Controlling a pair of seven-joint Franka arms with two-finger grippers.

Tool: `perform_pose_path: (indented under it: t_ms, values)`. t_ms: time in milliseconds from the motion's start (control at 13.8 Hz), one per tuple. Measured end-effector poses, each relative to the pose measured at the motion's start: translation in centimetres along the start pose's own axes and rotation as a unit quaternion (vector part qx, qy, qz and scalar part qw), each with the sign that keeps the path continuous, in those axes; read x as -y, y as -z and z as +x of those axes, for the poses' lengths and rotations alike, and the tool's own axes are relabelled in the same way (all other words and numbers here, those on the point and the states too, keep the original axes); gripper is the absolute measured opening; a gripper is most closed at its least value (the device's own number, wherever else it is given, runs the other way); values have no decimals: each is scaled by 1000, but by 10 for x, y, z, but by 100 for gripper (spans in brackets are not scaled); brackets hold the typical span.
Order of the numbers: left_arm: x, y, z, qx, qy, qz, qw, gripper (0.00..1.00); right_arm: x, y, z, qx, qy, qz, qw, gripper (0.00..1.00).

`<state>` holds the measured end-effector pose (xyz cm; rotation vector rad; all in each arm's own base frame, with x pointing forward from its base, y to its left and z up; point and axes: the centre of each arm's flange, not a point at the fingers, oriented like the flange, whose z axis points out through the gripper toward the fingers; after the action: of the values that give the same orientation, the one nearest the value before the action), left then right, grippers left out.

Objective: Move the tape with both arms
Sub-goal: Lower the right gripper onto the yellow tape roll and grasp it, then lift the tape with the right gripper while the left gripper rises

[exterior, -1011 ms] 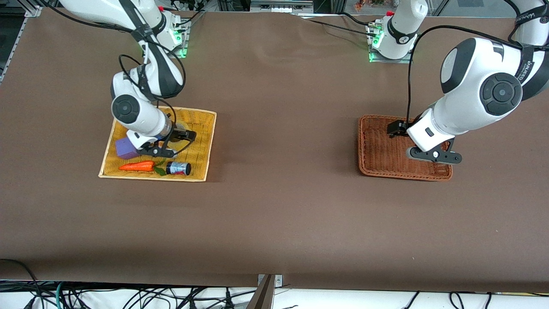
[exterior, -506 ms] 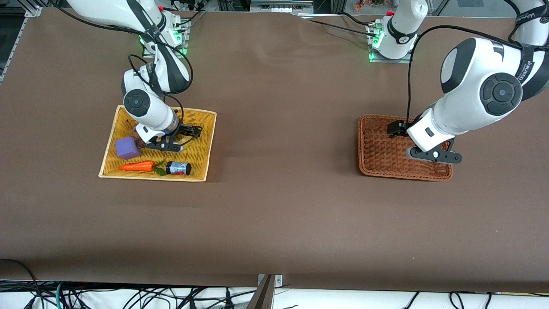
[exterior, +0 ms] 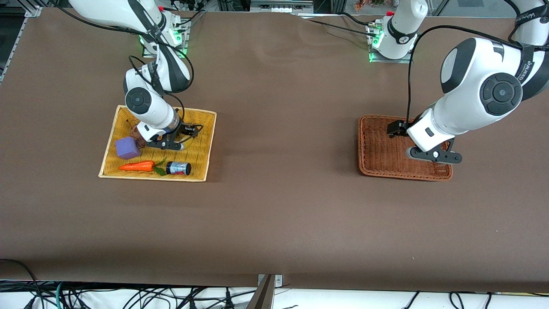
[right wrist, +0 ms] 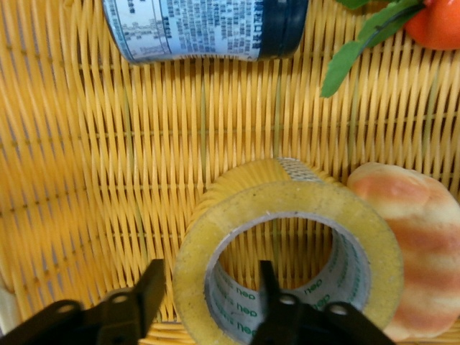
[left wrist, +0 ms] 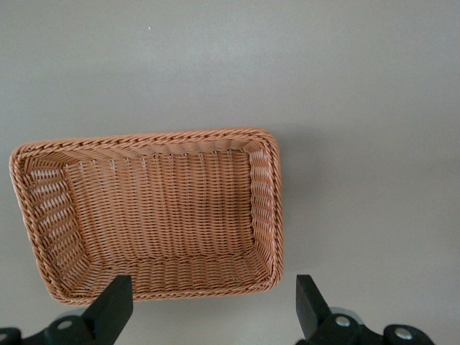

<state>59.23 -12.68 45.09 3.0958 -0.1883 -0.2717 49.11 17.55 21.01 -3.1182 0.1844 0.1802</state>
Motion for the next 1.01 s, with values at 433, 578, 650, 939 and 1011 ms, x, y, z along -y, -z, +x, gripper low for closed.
perform_pose_path:
  t_ms: [433,578,650,939,1011]
  values:
    - [0,0,0,0,1,0,1000,100,15,14,3,-15,13,5,1000,22]
    - [0,0,0,0,1,0,1000,100,24,50,17,-12,14,2,1000,22]
    - [0,0,0,0,1,0,1000,100,30,77,26,-6,15,-1,1000,22]
    - [0,0,0,0,2,0,1000,100,96,170,31,-22,1,6,1000,22]
    - [-1,0,0,0,4,0,1000,100,123,175,22,-27,-14,11,999,22]
